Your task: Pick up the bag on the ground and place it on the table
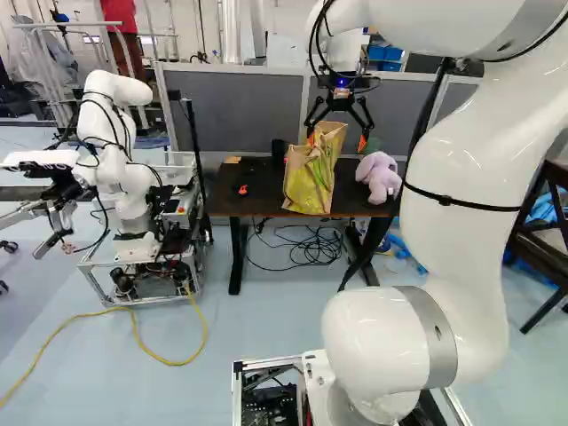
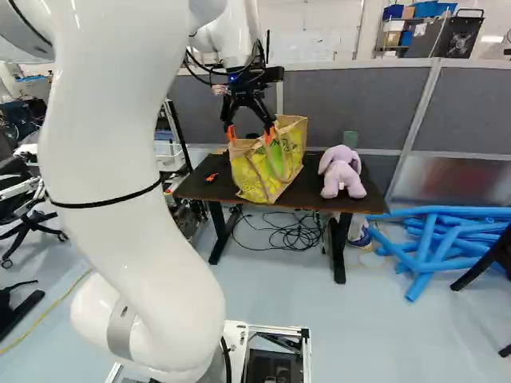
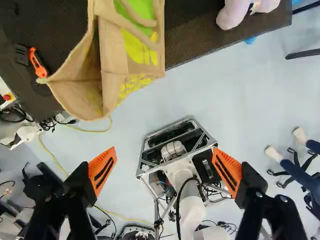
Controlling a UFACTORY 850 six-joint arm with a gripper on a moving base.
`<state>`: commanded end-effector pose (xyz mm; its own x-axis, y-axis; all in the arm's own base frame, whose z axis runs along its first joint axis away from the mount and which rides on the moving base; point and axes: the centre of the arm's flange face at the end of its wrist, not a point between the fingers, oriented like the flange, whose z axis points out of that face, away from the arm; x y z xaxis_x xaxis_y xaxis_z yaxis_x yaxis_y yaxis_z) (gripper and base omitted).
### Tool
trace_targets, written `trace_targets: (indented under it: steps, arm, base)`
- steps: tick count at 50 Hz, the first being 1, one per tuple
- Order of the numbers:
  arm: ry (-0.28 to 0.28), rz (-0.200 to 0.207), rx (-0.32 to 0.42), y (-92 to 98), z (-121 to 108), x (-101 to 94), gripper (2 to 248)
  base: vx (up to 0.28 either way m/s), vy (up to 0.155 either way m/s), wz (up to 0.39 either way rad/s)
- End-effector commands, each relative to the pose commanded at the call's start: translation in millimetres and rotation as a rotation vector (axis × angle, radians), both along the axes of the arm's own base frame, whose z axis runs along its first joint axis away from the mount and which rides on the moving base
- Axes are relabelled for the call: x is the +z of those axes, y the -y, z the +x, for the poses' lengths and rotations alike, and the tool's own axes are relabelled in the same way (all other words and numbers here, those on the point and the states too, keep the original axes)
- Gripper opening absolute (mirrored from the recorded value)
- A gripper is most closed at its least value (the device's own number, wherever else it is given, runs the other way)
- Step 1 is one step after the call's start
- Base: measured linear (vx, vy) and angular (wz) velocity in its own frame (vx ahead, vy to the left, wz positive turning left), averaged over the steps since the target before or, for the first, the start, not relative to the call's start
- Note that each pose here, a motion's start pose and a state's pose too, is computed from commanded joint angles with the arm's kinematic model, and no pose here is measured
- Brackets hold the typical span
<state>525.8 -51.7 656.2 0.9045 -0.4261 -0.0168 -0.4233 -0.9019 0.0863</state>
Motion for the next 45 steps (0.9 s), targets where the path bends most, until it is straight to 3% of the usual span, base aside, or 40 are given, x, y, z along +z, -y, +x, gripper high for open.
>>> trace_targets:
  steps: [45]
  arm:
    - [0.000,0.000,0.000,0.0,0.0,0.0,247]
  base:
    - [-0.124,0.002,0.015]
